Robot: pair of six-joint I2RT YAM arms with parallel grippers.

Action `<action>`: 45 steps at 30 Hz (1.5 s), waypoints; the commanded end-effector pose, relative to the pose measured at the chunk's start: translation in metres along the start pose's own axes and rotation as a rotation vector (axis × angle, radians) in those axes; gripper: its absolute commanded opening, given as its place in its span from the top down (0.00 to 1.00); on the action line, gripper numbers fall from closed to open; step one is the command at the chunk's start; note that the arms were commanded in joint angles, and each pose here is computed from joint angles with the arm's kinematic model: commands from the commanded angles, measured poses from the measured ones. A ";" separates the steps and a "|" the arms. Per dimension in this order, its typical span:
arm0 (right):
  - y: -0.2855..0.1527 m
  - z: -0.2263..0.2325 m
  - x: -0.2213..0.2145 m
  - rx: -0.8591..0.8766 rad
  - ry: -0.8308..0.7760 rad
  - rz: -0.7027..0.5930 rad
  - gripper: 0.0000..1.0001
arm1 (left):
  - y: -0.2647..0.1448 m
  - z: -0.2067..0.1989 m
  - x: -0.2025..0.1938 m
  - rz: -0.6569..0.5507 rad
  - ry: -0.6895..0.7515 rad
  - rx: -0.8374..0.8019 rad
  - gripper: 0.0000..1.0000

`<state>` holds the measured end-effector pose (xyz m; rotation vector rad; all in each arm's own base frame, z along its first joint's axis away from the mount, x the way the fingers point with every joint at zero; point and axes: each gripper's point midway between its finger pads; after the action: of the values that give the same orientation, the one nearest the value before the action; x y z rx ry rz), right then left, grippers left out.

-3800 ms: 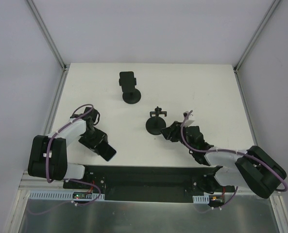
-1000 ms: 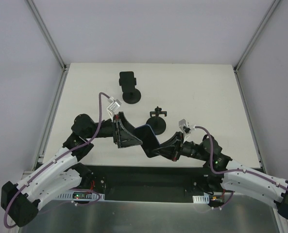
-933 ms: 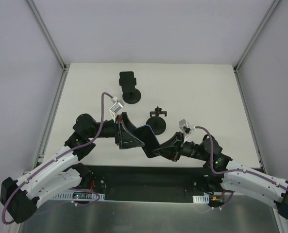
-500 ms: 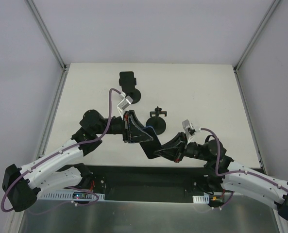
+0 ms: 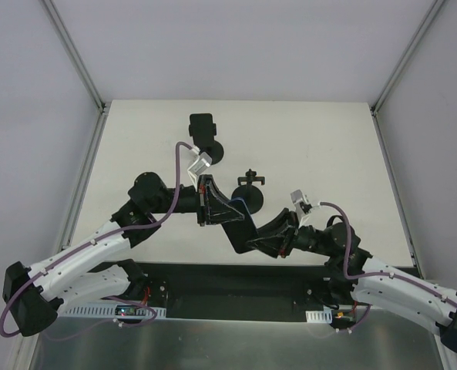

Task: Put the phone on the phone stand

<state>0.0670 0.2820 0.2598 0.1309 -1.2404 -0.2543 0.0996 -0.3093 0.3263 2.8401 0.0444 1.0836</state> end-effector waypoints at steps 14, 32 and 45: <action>-0.108 -0.134 0.022 -1.069 -0.221 0.460 0.06 | -0.078 0.029 0.038 -0.074 0.171 0.662 1.00; -0.021 -0.196 0.040 -1.053 -0.462 0.351 0.55 | -0.058 0.045 0.026 -0.016 0.223 0.578 1.00; -0.024 -0.213 0.029 -1.115 -0.486 0.373 0.63 | -0.039 0.044 0.046 -0.017 0.394 0.500 1.00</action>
<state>0.2639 0.2433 0.2015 -1.1744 -1.3864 -0.5488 0.1599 -0.2579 0.2892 3.1603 0.4120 1.7129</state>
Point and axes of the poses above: each gripper's point midway between its finger pads, its own y axis out along the fingers, its own z axis along the line the jaws close on, x = y × z, and after that the axes turned 11 degrees about -y, right-handed
